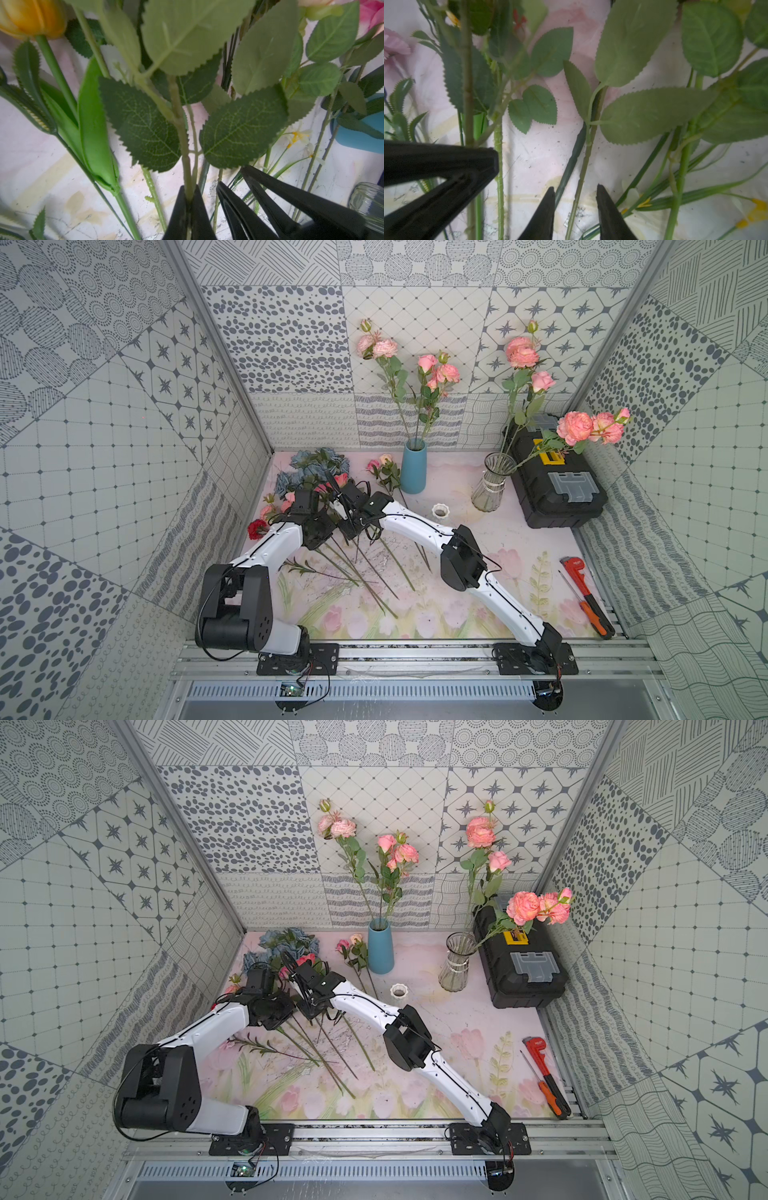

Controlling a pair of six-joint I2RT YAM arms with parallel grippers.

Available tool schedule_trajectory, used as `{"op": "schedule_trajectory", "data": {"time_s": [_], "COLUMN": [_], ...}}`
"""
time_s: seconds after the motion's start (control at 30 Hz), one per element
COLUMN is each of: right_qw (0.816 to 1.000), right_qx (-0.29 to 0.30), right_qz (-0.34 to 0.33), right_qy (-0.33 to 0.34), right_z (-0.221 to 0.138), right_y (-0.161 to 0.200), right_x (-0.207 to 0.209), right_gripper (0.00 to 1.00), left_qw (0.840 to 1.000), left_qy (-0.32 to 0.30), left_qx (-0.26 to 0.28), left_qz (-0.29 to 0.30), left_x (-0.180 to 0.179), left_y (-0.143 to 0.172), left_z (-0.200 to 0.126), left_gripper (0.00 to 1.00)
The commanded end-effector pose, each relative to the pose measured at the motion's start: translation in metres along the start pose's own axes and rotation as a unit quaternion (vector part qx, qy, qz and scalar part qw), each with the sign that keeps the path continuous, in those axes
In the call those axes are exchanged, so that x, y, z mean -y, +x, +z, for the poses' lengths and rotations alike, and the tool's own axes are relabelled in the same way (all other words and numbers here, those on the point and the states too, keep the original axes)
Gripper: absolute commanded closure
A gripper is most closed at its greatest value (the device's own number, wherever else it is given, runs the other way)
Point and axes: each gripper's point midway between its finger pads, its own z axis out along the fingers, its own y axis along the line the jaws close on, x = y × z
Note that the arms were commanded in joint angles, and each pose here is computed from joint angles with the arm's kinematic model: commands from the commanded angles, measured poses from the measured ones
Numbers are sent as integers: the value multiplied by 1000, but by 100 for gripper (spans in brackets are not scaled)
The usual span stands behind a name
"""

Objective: Place the pink flowers into the vase
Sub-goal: Pick up the flower at the center of the board.

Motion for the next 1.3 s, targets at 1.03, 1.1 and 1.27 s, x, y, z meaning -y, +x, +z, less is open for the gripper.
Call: {"op": "schedule_trajectory", "data": {"time_s": [1.03,1.1,1.27], "right_qw": [1000,1000,999], "right_qx": [8,8,39], "right_qz": [10,10,20], "right_qy": [-8,-14,-32], "right_z": [3,2,-14], "right_y": [6,6,-7], "right_x": [7,5,-2], "right_gripper": [70,70,70], "left_qw": [1000,1000,1000], "left_qy": [12,14,15], "left_qx": [10,11,10], "left_qz": [4,4,6], "left_x": [4,5,5], "left_y": [-5,-6,-5], "left_z": [-4,-5,-5], "left_gripper": [96,96,96]}}
